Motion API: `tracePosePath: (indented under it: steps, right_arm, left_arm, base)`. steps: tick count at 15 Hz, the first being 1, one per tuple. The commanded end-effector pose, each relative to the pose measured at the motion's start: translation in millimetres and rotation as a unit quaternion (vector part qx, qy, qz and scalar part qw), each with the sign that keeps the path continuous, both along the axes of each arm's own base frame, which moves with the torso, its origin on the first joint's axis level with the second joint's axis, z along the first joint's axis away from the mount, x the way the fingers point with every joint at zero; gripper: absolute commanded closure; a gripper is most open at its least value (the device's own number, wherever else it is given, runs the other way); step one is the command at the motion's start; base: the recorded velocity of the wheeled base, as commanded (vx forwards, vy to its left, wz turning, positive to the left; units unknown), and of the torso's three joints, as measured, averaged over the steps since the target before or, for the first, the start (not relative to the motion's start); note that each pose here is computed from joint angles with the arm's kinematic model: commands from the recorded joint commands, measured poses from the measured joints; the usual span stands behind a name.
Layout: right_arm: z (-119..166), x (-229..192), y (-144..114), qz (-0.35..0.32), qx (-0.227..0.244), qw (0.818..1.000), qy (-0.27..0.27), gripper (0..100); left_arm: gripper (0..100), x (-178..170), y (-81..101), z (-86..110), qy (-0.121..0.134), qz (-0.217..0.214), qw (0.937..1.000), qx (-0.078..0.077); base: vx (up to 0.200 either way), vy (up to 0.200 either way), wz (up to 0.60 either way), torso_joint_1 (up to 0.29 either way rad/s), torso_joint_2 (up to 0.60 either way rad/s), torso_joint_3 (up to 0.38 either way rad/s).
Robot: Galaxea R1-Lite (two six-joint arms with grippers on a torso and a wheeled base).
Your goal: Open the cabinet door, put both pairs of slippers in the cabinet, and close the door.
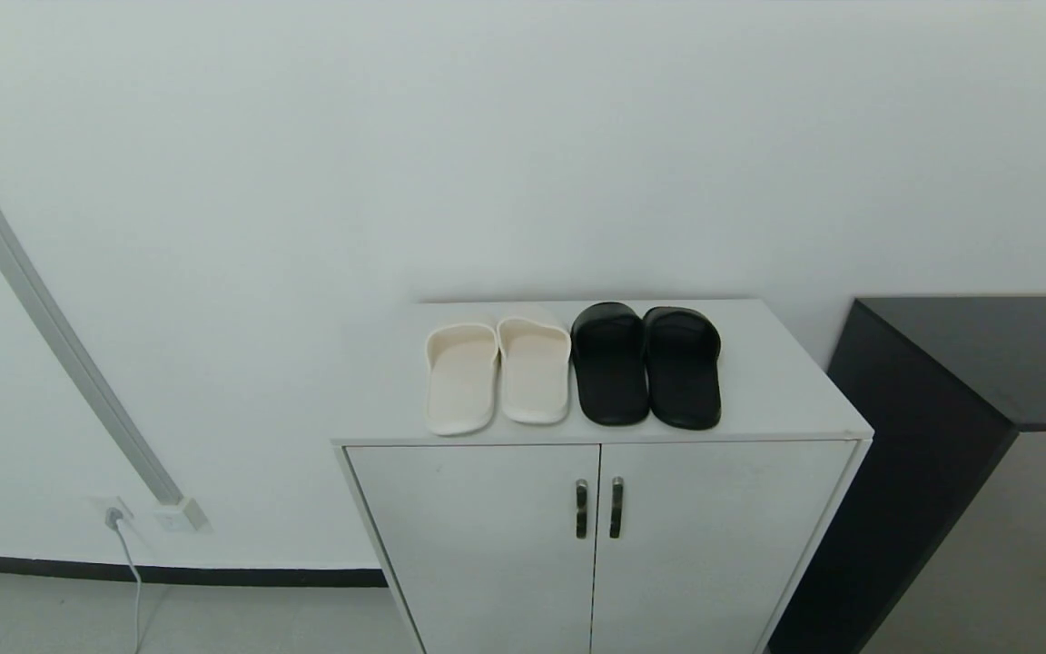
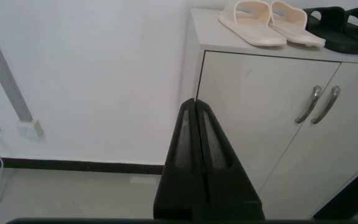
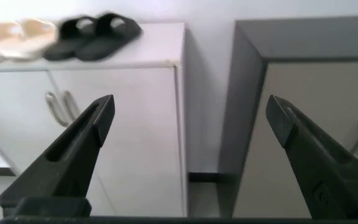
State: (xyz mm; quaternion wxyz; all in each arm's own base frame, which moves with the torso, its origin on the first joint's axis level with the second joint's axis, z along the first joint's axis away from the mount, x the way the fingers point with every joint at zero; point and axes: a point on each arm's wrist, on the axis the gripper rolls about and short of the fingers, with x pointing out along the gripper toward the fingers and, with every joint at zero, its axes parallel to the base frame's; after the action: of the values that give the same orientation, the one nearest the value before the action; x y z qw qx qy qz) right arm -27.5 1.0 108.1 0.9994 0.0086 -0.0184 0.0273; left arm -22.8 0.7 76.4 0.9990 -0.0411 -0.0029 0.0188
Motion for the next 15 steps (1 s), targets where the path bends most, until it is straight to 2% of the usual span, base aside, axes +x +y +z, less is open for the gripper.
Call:
tracePosePath:
  steps: [1,2,4,6,9,13,15]
  right_arm:
    - [52.9,17.3,0.7,0.026,0.024,0.998,0.059,0]
    - [46.4,40.3,2.3,0.052,0.018,0.992,0.111,0]
    - [46.7,70.7,5.0,0.084,0.028,0.986,0.139,0]
    - [50.0,98.0,11.3,0.117,0.038,0.980,0.154,0]
    - [66.0,135.0,27.1,0.142,0.033,0.978,0.148,0]
    - [92.7,163.6,76.3,0.181,0.039,0.972,0.146,0]
    - [94.7,178.7,98.8,0.185,0.036,0.969,0.161,0]
  left_arm:
    - [100,0.1,0.0,0.0,0.001,0.000,1.0000,0.000]
    - [100,0.1,0.0,0.0,0.001,0.000,1.0000,0.000]
    - [100,0.1,0.0,0.0,0.001,0.000,1.0000,0.000]
    - [100,0.1,0.0,0.0,0.001,0.000,1.0000,0.000]
    - [100,0.1,0.0,0.0,0.001,-0.001,1.0000,0.000]
    - [100,0.1,0.0,0.0,0.001,-0.001,1.0000,0.000]
    - [100,0.1,0.0,0.0,0.001,-0.001,1.0000,0.000]
  base:
    - [0.000,0.000,0.00,0.000,0.00,0.000]
    - [0.000,0.000,0.00,0.000,0.00,0.000]
    - [0.000,0.000,0.00,0.000,0.00,0.000]
    - [0.000,0.000,0.00,0.000,0.00,0.000]
    - [0.000,0.000,0.00,0.000,0.00,0.000]
    - [0.000,0.000,0.00,0.000,0.00,0.000]
    - [0.000,0.000,0.00,0.000,0.00,0.000]
